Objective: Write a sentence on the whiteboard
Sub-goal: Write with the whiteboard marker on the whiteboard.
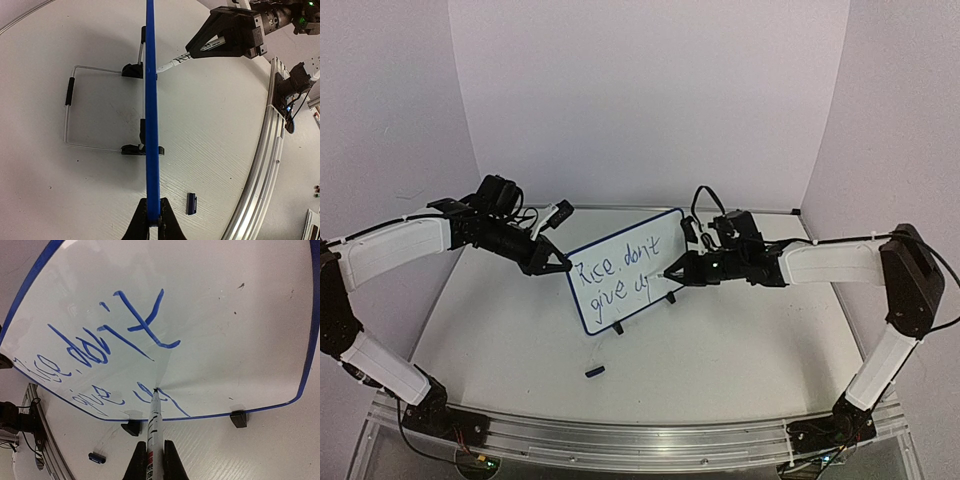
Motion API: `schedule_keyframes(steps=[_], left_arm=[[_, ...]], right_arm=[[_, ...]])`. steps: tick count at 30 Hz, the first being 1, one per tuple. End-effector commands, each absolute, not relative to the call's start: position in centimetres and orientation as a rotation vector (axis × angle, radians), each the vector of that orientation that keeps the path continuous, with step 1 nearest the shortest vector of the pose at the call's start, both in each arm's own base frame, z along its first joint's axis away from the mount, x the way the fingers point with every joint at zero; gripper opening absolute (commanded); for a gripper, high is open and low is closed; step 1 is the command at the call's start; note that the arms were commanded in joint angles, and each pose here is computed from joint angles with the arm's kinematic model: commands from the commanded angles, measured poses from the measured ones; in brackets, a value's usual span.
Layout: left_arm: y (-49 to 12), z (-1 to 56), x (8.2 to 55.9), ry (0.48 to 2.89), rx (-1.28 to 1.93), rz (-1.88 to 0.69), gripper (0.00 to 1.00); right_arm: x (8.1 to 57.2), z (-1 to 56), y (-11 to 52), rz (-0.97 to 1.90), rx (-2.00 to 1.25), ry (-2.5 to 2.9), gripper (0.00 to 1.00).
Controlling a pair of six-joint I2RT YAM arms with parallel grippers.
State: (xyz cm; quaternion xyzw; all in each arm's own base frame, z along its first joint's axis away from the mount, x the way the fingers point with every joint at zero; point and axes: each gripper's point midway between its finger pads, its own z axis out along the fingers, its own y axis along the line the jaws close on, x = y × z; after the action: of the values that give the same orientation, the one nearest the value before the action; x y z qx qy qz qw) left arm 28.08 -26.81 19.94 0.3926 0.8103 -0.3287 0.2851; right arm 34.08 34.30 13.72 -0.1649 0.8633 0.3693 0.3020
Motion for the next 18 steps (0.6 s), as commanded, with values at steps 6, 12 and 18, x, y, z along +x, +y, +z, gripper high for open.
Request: schedule_keyframes(steps=[6,12,18], left_arm=[[-27.1,19.1,27.6,2.210,1.070,-0.886,0.00],[-27.2,19.1,27.6,2.208,1.071,-0.888,0.00],[-27.1,19.1,27.6,2.209,1.069,-0.887,0.00]], right_arm=[[36.0,15.4,33.7,0.926,-0.363,2.228,0.00],[35.9,16.0,32.6,0.907,-0.336,2.216,0.00],[35.7,14.8,32.3,0.895,-0.327,2.246,0.00]])
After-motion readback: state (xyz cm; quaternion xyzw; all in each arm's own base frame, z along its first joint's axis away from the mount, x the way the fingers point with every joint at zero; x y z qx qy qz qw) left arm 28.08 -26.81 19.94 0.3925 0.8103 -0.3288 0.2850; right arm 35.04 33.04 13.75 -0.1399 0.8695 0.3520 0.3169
